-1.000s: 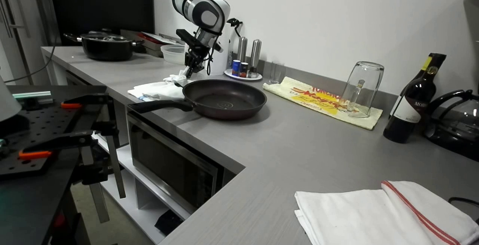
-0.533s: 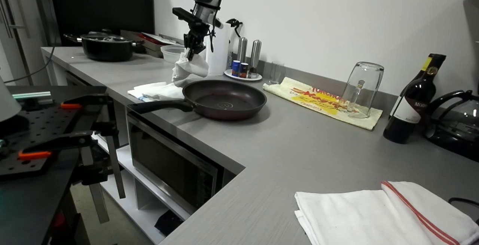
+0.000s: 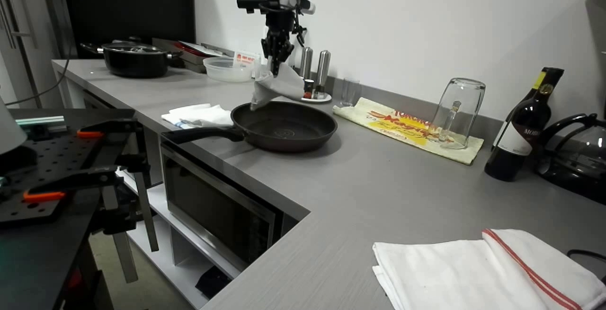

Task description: Use the towel to clean the pan

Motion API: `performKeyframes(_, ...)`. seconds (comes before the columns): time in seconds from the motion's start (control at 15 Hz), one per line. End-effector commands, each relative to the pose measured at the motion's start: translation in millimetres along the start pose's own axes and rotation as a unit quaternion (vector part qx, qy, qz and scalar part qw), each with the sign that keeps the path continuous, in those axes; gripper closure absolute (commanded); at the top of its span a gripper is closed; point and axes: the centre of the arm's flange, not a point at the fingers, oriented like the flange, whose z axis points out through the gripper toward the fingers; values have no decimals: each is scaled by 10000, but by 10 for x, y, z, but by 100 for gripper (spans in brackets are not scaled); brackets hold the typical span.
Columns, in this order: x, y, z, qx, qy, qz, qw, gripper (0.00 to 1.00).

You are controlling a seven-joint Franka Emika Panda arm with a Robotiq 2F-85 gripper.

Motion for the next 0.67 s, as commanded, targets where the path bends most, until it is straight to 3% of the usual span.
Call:
performKeyframes(0.0, -204, 645, -182, -481, 427, 659, 9957, 98)
performKeyframes(0.27, -138, 1114, -35, -705, 519, 1161, 9894, 98)
performKeyframes(0.6, -6, 1203, 393, -967, 358, 1287, 9863, 98)
